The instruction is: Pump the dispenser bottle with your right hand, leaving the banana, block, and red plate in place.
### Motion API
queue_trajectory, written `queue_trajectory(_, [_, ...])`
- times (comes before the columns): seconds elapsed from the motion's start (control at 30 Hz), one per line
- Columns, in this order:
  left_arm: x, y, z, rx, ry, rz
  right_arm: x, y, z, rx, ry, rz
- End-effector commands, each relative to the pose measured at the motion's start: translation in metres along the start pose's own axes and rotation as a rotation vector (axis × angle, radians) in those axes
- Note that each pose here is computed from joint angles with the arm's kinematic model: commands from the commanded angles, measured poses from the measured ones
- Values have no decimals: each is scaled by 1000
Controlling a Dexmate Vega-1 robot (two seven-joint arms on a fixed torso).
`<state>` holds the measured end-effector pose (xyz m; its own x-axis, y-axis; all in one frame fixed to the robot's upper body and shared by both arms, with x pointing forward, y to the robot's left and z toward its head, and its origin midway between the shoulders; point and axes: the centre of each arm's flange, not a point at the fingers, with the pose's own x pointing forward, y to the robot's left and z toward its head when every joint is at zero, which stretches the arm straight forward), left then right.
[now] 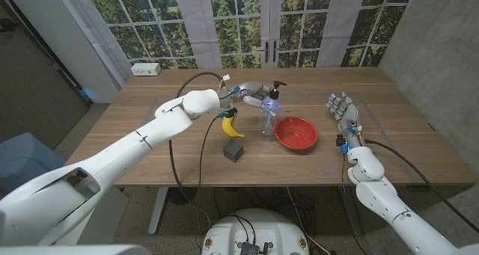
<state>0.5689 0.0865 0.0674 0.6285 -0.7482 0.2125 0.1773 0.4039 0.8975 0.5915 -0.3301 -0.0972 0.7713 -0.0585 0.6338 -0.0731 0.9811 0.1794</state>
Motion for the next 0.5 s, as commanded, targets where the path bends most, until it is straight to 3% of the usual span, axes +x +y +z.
queue_trajectory(0.03, [8,4,13,92,36,-23,-3,-5,-1,9,-5,-4])
queue_trajectory(0.5, [23,8,25,203,113,-94,-5,-12,-2,12,-11,-15])
